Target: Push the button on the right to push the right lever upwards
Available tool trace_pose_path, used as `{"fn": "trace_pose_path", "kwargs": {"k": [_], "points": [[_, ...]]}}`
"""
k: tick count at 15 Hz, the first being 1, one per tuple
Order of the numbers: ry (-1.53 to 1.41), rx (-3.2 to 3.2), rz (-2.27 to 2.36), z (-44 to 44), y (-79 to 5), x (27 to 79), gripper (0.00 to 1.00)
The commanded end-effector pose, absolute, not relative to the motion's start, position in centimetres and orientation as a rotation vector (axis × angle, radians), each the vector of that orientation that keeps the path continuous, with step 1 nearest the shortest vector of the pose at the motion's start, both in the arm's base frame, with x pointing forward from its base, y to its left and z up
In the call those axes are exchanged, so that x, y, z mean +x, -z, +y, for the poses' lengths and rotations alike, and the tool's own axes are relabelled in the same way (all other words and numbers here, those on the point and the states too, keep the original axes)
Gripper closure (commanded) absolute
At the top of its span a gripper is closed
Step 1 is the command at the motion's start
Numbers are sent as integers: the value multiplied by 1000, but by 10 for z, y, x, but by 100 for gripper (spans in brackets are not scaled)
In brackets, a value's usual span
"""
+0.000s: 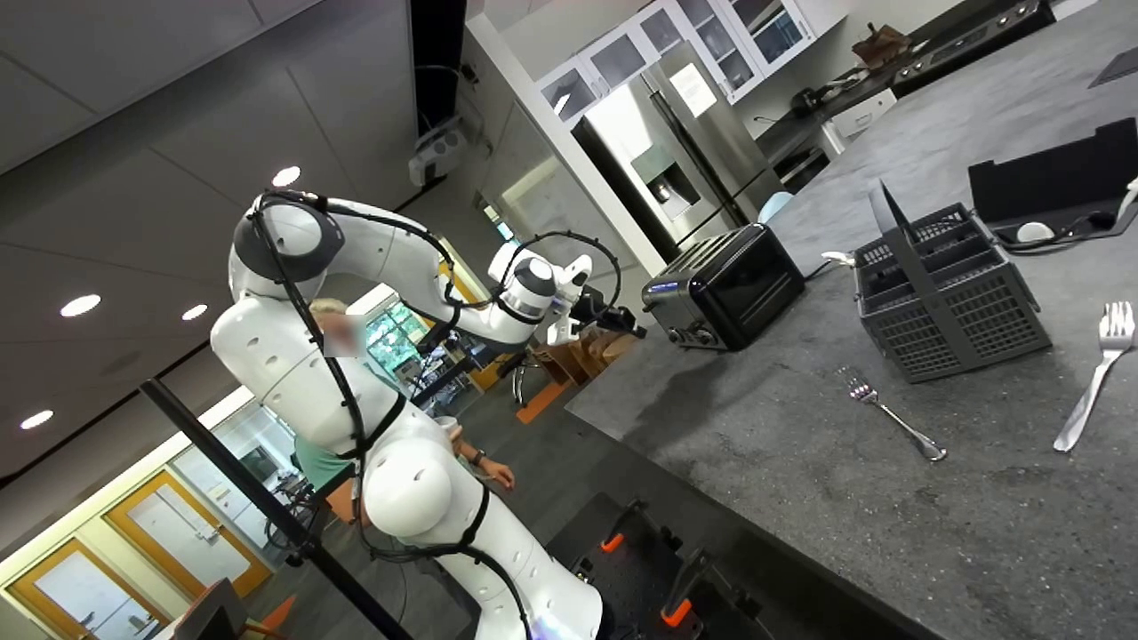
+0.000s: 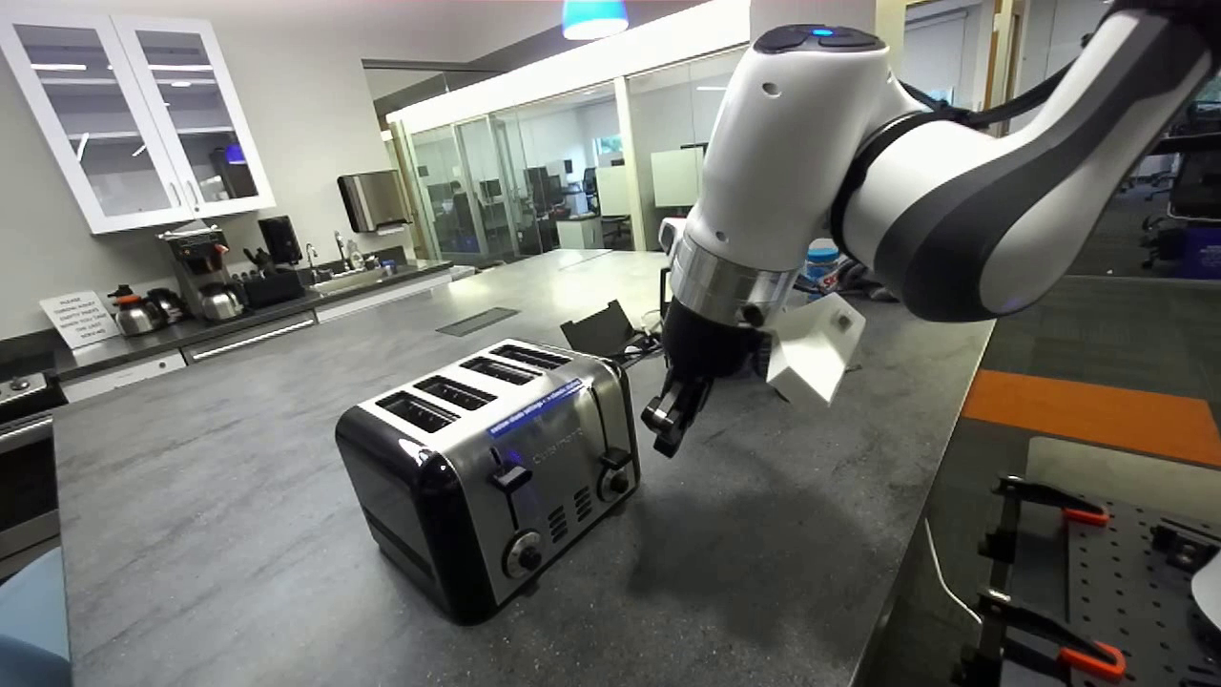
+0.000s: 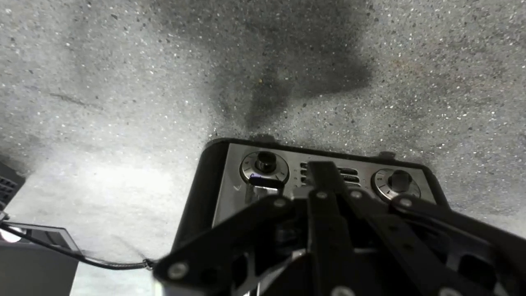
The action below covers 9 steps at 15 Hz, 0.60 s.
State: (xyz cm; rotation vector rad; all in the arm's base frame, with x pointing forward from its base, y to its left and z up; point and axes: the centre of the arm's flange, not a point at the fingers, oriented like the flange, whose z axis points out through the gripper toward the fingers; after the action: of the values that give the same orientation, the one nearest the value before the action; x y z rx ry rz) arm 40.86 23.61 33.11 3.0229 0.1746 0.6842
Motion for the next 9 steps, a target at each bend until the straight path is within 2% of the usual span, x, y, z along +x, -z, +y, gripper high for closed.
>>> {"fn": "trace_pose_path", "kwargs": {"k": [1, 9], "points": [[-694, 3027, 194, 255, -309, 436, 100], [-608, 3062, 233, 255, -296, 435, 99]]}}
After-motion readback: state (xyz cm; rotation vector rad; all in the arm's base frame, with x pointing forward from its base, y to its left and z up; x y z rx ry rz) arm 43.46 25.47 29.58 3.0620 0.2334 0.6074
